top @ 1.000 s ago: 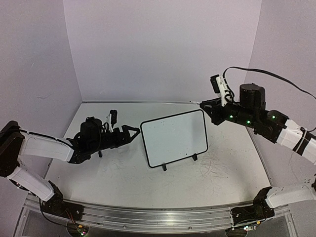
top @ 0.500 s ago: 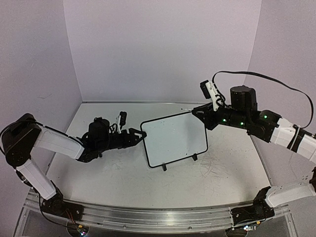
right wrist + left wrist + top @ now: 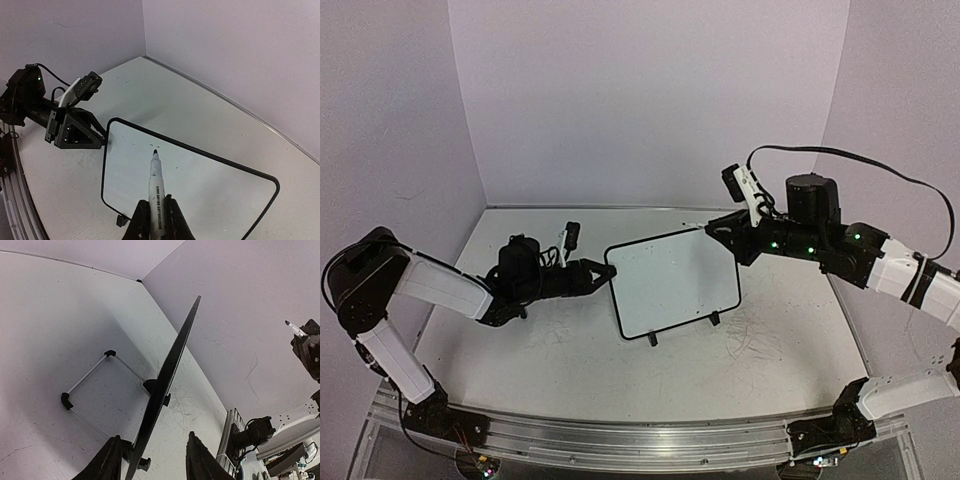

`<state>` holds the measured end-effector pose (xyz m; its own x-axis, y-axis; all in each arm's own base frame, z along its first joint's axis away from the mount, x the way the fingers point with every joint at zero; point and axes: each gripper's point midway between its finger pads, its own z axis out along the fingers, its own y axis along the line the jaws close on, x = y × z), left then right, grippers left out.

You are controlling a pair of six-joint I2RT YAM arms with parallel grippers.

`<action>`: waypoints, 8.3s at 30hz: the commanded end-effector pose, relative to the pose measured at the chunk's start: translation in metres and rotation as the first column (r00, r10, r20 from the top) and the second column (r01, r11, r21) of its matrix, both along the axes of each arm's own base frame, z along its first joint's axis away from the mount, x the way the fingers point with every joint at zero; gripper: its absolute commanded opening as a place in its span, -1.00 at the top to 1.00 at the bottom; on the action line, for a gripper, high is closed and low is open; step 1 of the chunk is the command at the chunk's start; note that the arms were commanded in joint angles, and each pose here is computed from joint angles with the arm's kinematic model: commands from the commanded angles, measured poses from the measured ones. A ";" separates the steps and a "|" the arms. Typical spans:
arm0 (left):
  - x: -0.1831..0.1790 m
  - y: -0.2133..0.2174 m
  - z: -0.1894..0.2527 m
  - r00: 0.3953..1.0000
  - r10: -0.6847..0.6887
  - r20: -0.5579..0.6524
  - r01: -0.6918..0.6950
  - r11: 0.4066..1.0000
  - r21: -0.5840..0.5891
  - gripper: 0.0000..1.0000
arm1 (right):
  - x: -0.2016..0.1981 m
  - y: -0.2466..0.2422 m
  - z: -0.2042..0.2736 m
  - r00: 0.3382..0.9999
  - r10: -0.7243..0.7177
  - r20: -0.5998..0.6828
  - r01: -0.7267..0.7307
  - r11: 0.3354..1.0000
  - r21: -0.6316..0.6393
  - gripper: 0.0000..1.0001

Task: Write a sentence on the whiteboard
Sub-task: Hold the whiteboard at the center of the board, then write a sentence on the whiteboard.

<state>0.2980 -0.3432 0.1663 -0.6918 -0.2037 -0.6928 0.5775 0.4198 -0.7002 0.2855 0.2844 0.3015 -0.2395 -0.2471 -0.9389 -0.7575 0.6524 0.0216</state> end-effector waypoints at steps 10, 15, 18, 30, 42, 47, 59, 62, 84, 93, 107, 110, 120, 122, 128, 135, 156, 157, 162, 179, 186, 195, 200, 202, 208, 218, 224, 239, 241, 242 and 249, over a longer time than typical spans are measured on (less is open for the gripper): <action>0.003 -0.003 0.014 0.988 -0.078 0.132 0.080 0.997 -0.009 0.61 | -0.002 0.013 0.015 0.997 0.012 0.072 -0.011 1.000 -0.007 1.00; 0.000 -0.006 0.013 0.981 -0.113 0.154 0.114 0.993 0.004 0.80 | -0.004 0.019 0.014 0.997 0.030 0.069 -0.030 0.999 -0.013 1.00; -0.002 -0.007 0.012 0.978 -0.125 0.169 0.125 0.992 0.013 0.86 | -0.005 0.020 0.012 0.997 0.031 0.066 -0.030 0.999 -0.020 1.00; -0.001 -0.015 0.010 0.971 -0.169 0.170 0.169 0.986 0.014 0.43 | -0.005 0.028 0.002 0.998 0.044 0.050 -0.042 0.998 -0.047 1.00; 0.002 -0.016 0.003 0.968 -0.170 0.183 0.166 0.986 0.035 0.78 | -0.010 0.049 -0.025 0.996 0.074 0.041 -0.068 0.989 -0.134 1.00; 0.001 -0.016 -0.001 0.965 -0.177 0.191 0.171 0.984 0.050 0.88 | -0.008 0.065 -0.040 0.996 0.079 0.034 -0.072 0.981 -0.180 1.00; 0.000 -0.014 -0.010 0.962 -0.193 0.194 0.182 0.981 0.073 1.00 | -0.005 0.095 -0.063 0.993 0.100 0.056 -0.085 0.970 -0.228 1.00; -0.001 -0.013 -0.012 0.962 -0.196 0.189 0.184 0.980 0.076 1.00 | -0.007 0.100 -0.063 0.993 0.097 0.073 -0.078 0.972 -0.222 1.00; 0.000 -0.008 -0.018 0.968 -0.188 0.164 0.171 0.979 0.111 1.00 | -0.003 0.101 -0.061 0.991 0.063 0.119 -0.040 0.983 -0.181 1.00; 0.002 -0.007 -0.021 0.971 -0.177 0.160 0.158 0.980 0.122 1.00 | 0.005 0.095 -0.055 0.989 0.000 0.150 0.021 0.989 -0.143 1.00; 0.002 -0.006 -0.023 0.973 -0.173 0.153 0.154 0.980 0.130 1.00 | 0.002 0.112 -0.066 0.988 0.071 0.140 -0.050 0.987 -0.154 1.00; 0.001 -0.005 -0.023 0.974 -0.172 0.150 0.153 0.979 0.131 1.00 | 0.002 0.114 -0.068 0.986 0.082 0.145 -0.058 0.985 -0.165 1.00; 0.002 -0.006 -0.023 0.973 -0.175 0.150 0.155 0.979 0.132 1.00 | 0.003 0.122 -0.073 0.985 0.108 0.138 -0.083 0.981 -0.175 1.00; 0.001 -0.006 -0.024 0.973 -0.176 0.148 0.157 0.979 0.133 1.00 | 0.005 0.124 -0.074 0.985 0.105 0.136 -0.080 0.981 -0.179 1.00; 0.001 -0.006 -0.023 0.973 -0.176 0.152 0.156 0.979 0.133 1.00 | 0.008 0.129 -0.079 0.986 0.103 0.131 -0.077 0.979 -0.187 1.00; 0.001 -0.006 -0.024 0.973 -0.177 0.150 0.158 0.978 0.135 1.00 | 0.014 0.129 -0.080 0.987 0.074 0.141 -0.045 0.979 -0.199 1.00; 0.000 -0.004 -0.023 0.974 -0.171 0.149 0.151 0.979 0.137 1.00 | 0.004 0.125 -0.083 0.986 0.088 0.139 -0.060 0.979 -0.194 1.00; 0.000 -0.004 -0.023 0.974 -0.170 0.149 0.151 0.979 0.136 1.00 | 0.004 0.126 -0.084 0.986 0.089 0.138 -0.062 0.979 -0.194 1.00; -0.001 -0.003 -0.023 0.975 -0.169 0.147 0.150 0.979 0.137 1.00 | 0.000 0.127 -0.083 0.986 0.102 0.135 -0.076 0.980 -0.186 1.00; -0.001 -0.002 -0.021 0.975 -0.165 0.148 0.145 0.980 0.138 1.00 | 0.002 0.128 -0.089 0.989 0.080 0.124 -0.056 0.981 -0.188 1.00; -0.001 -0.002 -0.022 0.975 -0.168 0.149 0.147 0.979 0.141 1.00 | 0.002 0.127 -0.093 0.990 0.081 0.118 -0.057 0.979 -0.196 1.00; -0.001 -0.003 -0.023 0.974 -0.171 0.147 0.151 0.978 0.141 1.00 | 0.006 0.127 -0.093 0.990 0.060 0.126 -0.034 0.979 -0.201 1.00; -0.001 -0.003 -0.022 0.974 -0.171 0.150 0.150 0.979 0.141 1.00 | 0.003 0.130 -0.097 0.990 0.082 0.113 -0.058 0.978 -0.203 1.00; -0.001 -0.002 -0.022 0.974 -0.171 0.151 0.150 0.979 0.141 1.00 | 0.001 0.130 -0.099 0.990 0.087 0.108 -0.064 0.977 -0.205 1.00; -0.001 -0.002 -0.022 0.974 -0.169 0.152 0.148 0.979 0.143 1.00 | -0.009 0.128 -0.104 0.989 0.113 0.092 -0.091 0.971 -0.221 1.00; -0.002 -0.001 -0.021 0.974 -0.168 0.154 0.146 0.979 0.144 1.00 | -0.012 0.123 -0.110 0.992 0.079 0.099 -0.052 0.968 -0.247 1.00; -0.003 0.000 -0.021 0.974 -0.165 0.155 0.143 0.979 0.147 1.00 | -0.011 0.117 -0.112 0.994 0.052 0.094 -0.027 0.969 -0.244 1.00; -0.002 -0.001 -0.021 0.974 -0.168 0.154 0.146 0.979 0.145 1.00 | -0.011 0.123 -0.104 0.991 0.065 0.117 -0.041 0.979 -0.202 1.00; -0.002 -0.001 -0.021 0.974 -0.168 0.153 0.146 0.979 0.145 1.00 | -0.008 0.124 -0.103 0.991 0.053 0.122 -0.028 0.979 -0.204 1.00; -0.002 -0.001 -0.021 0.974 -0.168 0.152 0.146 0.979 0.146 1.00 | -0.007 0.124 -0.104 0.991 0.048 0.123 -0.022 0.978 -0.206 1.00; -0.002 -0.001 -0.020 0.973 -0.169 0.154 0.147 0.979 0.144 1.00 | -0.004 0.124 -0.107 0.992 0.039 0.124 -0.012 0.977 -0.214 1.00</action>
<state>0.2969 -0.3482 0.1482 -0.5730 -0.0159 -0.8194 0.7558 0.3763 -0.5358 0.2753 0.4034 0.1718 -0.1356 -0.5049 -0.8525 -0.7833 0.5815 -0.2198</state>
